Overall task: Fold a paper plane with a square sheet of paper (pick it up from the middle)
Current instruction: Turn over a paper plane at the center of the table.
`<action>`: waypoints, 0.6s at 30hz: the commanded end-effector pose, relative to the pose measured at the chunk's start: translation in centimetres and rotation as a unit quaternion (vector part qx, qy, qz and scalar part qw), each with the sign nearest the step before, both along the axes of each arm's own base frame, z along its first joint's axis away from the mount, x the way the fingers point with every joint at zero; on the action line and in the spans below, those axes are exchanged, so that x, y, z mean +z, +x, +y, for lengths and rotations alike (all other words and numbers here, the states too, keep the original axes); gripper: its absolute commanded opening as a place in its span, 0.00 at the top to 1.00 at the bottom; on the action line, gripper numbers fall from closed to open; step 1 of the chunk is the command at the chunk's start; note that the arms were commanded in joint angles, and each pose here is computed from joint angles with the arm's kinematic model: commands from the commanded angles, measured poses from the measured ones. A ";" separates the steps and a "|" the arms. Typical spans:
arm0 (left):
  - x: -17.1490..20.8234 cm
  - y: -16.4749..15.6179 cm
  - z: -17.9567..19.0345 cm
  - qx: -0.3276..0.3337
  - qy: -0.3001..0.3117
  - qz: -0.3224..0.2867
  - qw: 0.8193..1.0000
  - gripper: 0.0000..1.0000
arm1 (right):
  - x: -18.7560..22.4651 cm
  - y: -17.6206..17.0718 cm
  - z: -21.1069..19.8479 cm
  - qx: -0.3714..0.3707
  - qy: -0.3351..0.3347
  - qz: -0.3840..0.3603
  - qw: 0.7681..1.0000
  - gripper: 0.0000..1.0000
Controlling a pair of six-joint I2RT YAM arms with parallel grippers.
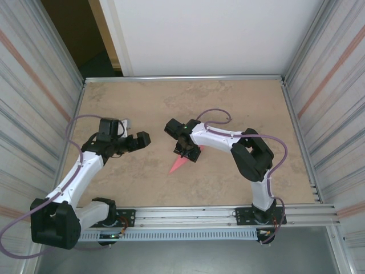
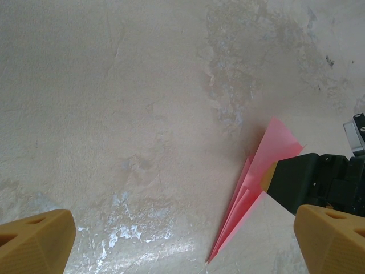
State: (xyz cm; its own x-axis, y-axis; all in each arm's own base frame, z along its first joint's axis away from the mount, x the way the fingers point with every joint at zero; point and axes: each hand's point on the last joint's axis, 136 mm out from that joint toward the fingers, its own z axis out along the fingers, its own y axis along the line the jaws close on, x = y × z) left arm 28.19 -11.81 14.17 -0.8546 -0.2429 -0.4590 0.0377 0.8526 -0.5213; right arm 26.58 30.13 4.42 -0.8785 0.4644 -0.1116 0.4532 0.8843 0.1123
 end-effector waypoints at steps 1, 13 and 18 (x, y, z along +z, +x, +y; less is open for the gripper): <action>0.0 -0.2 -0.2 -0.008 -0.008 0.003 1.000 0.01 | 0.0 -0.3 -1.5 -0.028 -0.020 0.004 0.999 0.46; 0.2 -0.2 -0.6 -0.013 -0.019 0.005 1.000 0.01 | 0.1 -0.5 -2.0 -0.043 -0.021 0.003 0.999 0.62; 0.3 -0.2 -0.9 -0.015 -0.027 0.007 1.000 0.01 | 0.3 -0.4 -2.1 -0.045 -0.022 -0.002 0.999 0.73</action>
State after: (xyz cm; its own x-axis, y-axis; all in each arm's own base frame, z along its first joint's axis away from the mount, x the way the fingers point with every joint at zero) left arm 27.92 -12.40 14.23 -0.8654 -0.2349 -0.4427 0.0528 0.8357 -0.5466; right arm 26.31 29.48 3.92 -0.8552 0.5072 -0.1069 0.4987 0.8613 0.0974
